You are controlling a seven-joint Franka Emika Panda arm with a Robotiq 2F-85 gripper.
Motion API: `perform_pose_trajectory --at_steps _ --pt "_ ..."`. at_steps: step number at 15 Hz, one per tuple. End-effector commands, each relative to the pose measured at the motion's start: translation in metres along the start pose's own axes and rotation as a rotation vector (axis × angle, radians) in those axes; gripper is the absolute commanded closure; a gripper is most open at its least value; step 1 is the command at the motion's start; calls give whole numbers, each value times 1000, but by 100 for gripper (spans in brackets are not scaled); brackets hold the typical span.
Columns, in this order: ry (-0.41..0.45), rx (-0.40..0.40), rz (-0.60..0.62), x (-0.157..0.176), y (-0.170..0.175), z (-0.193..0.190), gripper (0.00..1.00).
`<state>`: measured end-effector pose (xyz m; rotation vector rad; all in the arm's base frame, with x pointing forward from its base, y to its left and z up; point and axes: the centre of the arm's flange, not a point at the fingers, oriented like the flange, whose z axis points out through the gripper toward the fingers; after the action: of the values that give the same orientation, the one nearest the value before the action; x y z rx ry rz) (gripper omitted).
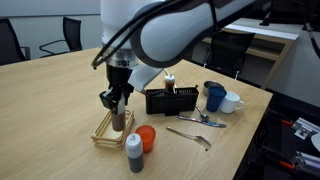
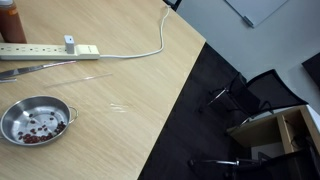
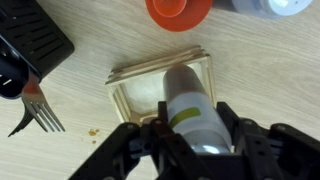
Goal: Put a sauce bottle in the basket
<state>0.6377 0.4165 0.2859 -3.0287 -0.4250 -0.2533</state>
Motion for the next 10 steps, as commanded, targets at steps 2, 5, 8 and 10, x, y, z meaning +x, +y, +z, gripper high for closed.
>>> perform_pose_trajectory --at_steps 2,5,8,10 --pt "-15 19 -38 34 -10 4 73" --pt "-38 17 -53 40 -13 18 73" --pt "-69 8 -56 40 -11 38 73" --pt "-86 13 -55 39 -10 50 73"
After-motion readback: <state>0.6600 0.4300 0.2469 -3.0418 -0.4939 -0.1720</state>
